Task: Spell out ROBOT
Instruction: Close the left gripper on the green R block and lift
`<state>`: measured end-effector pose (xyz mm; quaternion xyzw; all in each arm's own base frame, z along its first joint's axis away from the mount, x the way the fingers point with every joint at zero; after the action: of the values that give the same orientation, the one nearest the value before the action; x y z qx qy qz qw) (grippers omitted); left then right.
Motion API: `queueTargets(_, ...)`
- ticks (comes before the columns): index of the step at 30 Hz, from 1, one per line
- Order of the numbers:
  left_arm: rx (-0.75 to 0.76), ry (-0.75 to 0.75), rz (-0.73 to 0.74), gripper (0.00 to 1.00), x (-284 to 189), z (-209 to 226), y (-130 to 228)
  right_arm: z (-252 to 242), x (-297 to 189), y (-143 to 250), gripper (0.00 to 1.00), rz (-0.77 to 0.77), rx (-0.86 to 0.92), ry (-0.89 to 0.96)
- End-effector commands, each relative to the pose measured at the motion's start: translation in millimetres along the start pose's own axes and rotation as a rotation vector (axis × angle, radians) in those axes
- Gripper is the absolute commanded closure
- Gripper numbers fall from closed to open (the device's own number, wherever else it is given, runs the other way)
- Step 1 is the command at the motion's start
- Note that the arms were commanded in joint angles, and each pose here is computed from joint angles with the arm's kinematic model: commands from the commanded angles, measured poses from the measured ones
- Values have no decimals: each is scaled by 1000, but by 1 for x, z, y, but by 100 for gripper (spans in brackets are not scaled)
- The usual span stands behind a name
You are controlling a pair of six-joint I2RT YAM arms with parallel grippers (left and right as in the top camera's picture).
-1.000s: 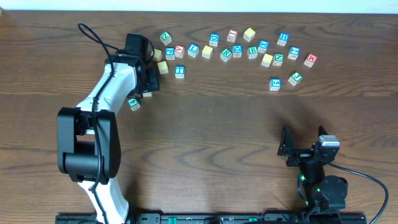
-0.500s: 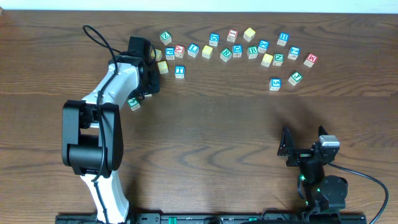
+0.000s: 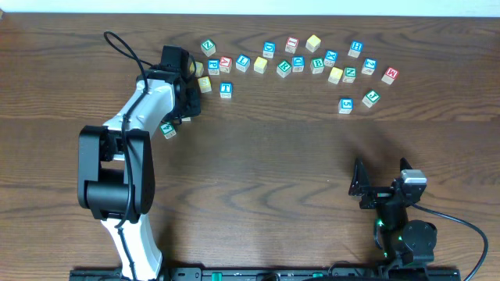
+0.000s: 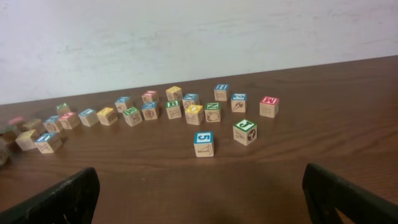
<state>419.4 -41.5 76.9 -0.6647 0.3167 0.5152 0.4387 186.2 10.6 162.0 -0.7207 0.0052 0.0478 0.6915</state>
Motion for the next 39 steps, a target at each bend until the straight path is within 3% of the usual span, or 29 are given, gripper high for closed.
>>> queueTargets(1,2,-19,9,61,6,2,4,0,0,1,1,-2,-14,0)
queueTargets(39,9,-27,24,61,12,2,9,0,0,1,1,-2,-14,0)
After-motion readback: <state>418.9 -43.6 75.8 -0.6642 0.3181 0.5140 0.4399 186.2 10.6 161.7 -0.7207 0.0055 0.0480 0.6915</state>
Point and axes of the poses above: each gripper's point midway between its finger pads, its own x axis out along the fingers, its own z axis along the line the jaws close on, y = z × x, the point moved 6 cm from there along -x, back along the fingers, and after that the axes turned 12 degrees about -x, right-handed, at the moved point
